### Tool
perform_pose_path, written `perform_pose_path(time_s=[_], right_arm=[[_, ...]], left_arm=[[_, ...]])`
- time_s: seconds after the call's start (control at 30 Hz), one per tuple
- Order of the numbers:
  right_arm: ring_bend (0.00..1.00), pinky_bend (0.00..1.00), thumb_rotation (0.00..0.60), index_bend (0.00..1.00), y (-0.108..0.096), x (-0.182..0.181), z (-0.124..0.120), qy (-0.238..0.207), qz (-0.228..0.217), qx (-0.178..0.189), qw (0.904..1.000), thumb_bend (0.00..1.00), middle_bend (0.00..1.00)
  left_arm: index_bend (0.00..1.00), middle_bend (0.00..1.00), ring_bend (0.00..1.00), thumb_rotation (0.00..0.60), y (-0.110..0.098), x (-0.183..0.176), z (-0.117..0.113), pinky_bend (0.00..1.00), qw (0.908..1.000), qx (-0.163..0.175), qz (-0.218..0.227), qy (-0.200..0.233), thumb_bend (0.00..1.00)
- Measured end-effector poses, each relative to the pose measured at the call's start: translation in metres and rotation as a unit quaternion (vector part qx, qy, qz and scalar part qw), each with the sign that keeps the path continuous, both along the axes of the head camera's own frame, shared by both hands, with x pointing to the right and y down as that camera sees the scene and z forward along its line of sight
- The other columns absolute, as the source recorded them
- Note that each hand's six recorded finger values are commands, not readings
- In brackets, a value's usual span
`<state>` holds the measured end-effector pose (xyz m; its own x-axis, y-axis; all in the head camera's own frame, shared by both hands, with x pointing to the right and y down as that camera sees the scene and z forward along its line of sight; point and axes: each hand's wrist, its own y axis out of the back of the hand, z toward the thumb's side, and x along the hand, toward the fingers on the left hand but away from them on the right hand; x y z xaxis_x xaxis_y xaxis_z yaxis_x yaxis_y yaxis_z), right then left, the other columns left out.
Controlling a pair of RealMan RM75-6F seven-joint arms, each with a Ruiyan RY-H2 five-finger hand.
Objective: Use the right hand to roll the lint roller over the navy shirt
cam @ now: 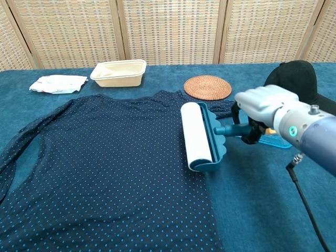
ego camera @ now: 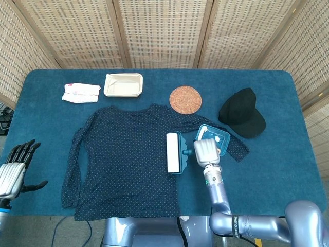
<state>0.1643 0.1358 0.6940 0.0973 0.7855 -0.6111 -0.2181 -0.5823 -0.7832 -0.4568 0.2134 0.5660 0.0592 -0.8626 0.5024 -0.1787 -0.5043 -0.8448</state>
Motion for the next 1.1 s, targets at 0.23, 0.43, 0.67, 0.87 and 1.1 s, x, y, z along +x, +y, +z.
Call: perform_pose_path(time_s=[0.23,0.43,0.67,0.87,1.1], right_arm=[[1.0,1.0,0.6,0.68,-0.017,-0.033,-0.024,0.036,-0.074,0.034,0.996,0.81,1.0],[1.0,1.0,0.6,0.69,-0.03,-0.081,-0.035,0.063,-0.128,0.059,0.988,0.81,1.0],[1.0,1.0,0.6,0.69,-0.022,-0.138,-0.024,0.086,-0.175,0.058,0.9791,0.81,1.0],[1.0,1.0,0.6,0.7,-0.012,-0.181,-0.016,0.095,-0.203,0.062,0.9725,0.82,1.0],[1.0,1.0,0.6,0.7,0.003,-0.204,-0.005,0.097,-0.216,0.049,0.9704,0.82,1.0]], left_arm=[[0.0,0.0,0.0,0.6,-0.001,-0.002,0.003,0.0,0.9999,-0.01,-0.004,0.011,0.0],[0.0,0.0,0.0,0.6,-0.004,-0.007,0.003,0.0,0.9997,-0.014,-0.013,0.017,0.0],[0.0,0.0,0.0,0.6,-0.007,-0.015,0.003,0.0,0.9989,-0.026,-0.028,0.026,0.0],[0.0,0.0,0.0,0.6,-0.01,-0.019,0.004,0.0,0.9986,-0.029,-0.035,0.028,0.0],[0.0,0.0,0.0,0.6,-0.01,-0.022,0.009,0.0,0.998,-0.043,-0.038,0.027,0.0]])
